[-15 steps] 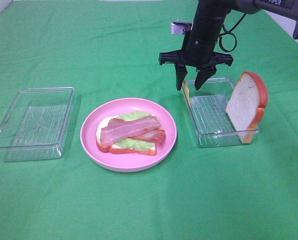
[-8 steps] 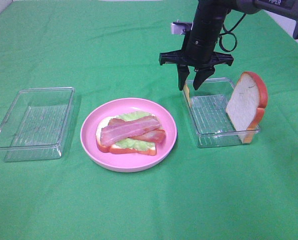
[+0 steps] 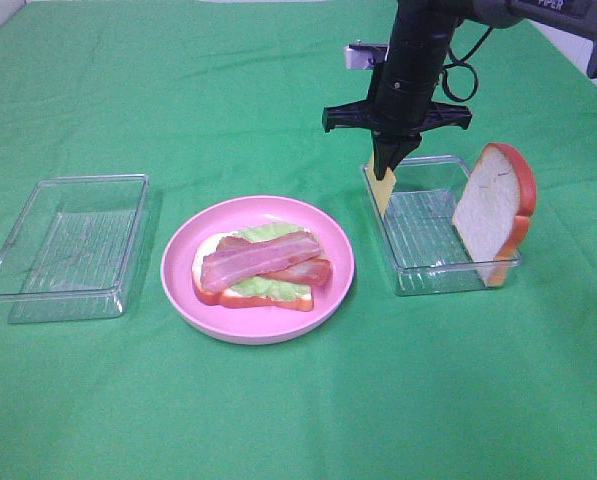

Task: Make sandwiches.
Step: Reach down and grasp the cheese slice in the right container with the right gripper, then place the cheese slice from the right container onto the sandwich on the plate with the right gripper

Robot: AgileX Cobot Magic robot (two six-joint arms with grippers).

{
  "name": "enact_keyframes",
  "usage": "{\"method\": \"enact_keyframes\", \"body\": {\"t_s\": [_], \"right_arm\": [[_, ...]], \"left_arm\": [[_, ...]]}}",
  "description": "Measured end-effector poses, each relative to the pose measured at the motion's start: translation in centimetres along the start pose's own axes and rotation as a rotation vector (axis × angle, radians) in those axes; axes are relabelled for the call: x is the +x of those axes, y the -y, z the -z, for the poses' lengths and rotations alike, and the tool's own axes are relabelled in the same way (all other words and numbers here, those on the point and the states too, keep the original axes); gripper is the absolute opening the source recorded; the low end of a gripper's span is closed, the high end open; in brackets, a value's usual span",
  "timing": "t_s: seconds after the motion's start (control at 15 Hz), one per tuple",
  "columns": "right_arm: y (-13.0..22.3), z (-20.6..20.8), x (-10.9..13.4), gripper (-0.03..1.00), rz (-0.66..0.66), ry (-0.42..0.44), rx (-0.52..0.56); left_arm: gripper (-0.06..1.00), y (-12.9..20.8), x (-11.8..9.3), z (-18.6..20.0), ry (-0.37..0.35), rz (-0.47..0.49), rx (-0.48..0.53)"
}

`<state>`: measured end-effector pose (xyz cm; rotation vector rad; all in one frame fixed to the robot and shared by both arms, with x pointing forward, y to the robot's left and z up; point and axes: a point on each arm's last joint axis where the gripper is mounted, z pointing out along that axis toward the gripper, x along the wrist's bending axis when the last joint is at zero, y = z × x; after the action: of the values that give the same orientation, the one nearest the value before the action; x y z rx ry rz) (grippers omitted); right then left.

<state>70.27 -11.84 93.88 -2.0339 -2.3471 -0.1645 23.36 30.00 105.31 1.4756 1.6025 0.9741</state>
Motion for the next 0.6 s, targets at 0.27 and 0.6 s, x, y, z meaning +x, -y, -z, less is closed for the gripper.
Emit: {"method": "enact_keyframes", "body": {"t_s": [0.27, 0.6], "right_arm": [[0.3, 4.1, 0.5, 0.01, -0.001, -0.046, -0.074], [3.9, 9.7, 0.5, 0.01, -0.006, -0.09, -0.101]], "left_arm": [[0.88, 0.0, 0.0, 0.0, 0.0, 0.0, 0.0], [0.88, 0.0, 0.0, 0.0, 0.0, 0.0, 0.0]]}}
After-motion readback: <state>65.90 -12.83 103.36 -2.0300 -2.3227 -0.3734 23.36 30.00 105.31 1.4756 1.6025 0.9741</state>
